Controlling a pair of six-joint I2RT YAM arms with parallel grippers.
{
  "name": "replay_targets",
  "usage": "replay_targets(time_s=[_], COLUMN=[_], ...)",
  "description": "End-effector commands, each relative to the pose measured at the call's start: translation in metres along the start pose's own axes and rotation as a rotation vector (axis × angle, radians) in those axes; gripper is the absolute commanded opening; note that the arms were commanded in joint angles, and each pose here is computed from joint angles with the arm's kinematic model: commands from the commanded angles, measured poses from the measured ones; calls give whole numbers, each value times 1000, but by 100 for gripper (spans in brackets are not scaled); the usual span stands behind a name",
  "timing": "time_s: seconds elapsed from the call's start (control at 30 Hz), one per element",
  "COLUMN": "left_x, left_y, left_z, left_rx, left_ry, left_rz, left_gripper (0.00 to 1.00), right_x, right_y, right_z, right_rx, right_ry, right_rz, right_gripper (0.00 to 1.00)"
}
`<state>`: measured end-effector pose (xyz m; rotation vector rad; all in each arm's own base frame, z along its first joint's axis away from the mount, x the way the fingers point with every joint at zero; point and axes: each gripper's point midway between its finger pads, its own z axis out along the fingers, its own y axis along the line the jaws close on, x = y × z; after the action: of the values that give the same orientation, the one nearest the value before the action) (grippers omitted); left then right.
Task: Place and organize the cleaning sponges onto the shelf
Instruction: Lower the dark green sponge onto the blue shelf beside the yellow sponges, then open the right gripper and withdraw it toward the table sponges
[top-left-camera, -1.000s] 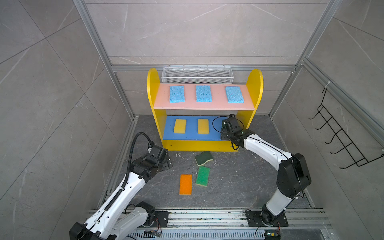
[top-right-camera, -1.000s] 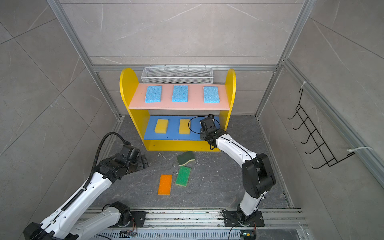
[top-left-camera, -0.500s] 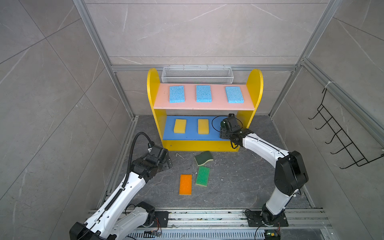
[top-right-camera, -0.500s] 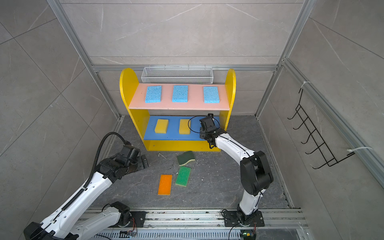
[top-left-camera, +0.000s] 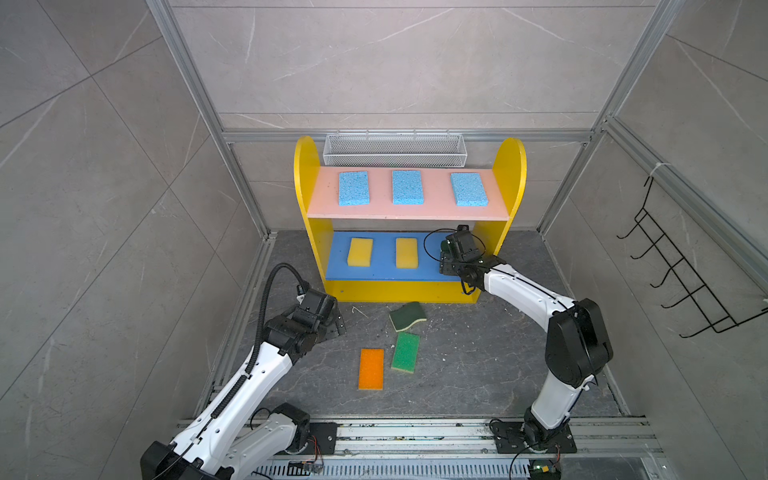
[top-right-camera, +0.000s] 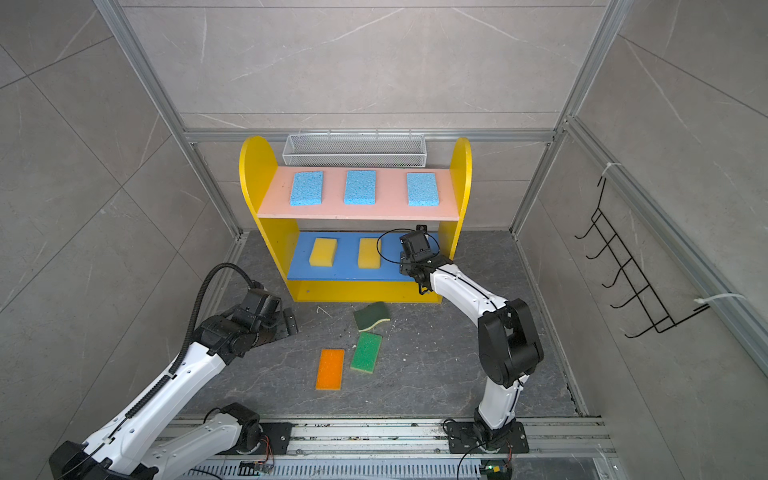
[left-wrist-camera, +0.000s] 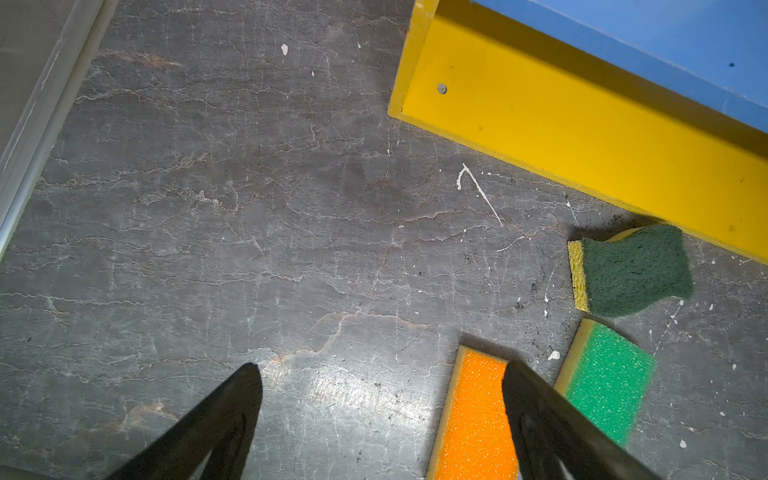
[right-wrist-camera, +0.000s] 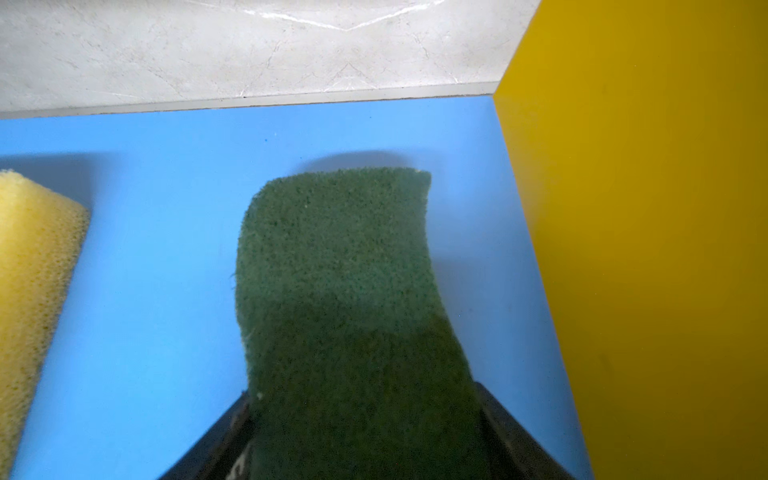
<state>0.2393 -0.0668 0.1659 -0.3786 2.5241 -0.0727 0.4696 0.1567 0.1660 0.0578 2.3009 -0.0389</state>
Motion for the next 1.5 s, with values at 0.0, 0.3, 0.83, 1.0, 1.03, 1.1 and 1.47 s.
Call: replay_targets(time_s=[0.0,0.3,0.83,1.0,1.03,1.1,1.47], left_x=[-9,-11,-2,-1,-1,0,25], left_y=[-7,-11,-3,1,2,4,14], left_z=[-2,-1,-9,-17,-18,-21,-12], left_rx=[23,27,40,60,61,65,47], left_ry=[-22,-17,-17,-40,-44,-48,21], left_rz=[-25,-26,-44,-73,-77,-81,-52], left_gripper=[93,93,93,93,93,93,93], right_x=[-3,0,4,12,14,19,67], right_y=[0,-3,-6,-6,-5,-4,2], right_z=[7,4,-29,-40,-42,-50,-101], right_rx=[1,11,-49,-72,-74,-78,-88], right_ry=[-2,1,18,41,45,48,73], right_rz=[-12,-18,61,66,62,53,12], right_gripper=[74,82,87,88,88,88,89])
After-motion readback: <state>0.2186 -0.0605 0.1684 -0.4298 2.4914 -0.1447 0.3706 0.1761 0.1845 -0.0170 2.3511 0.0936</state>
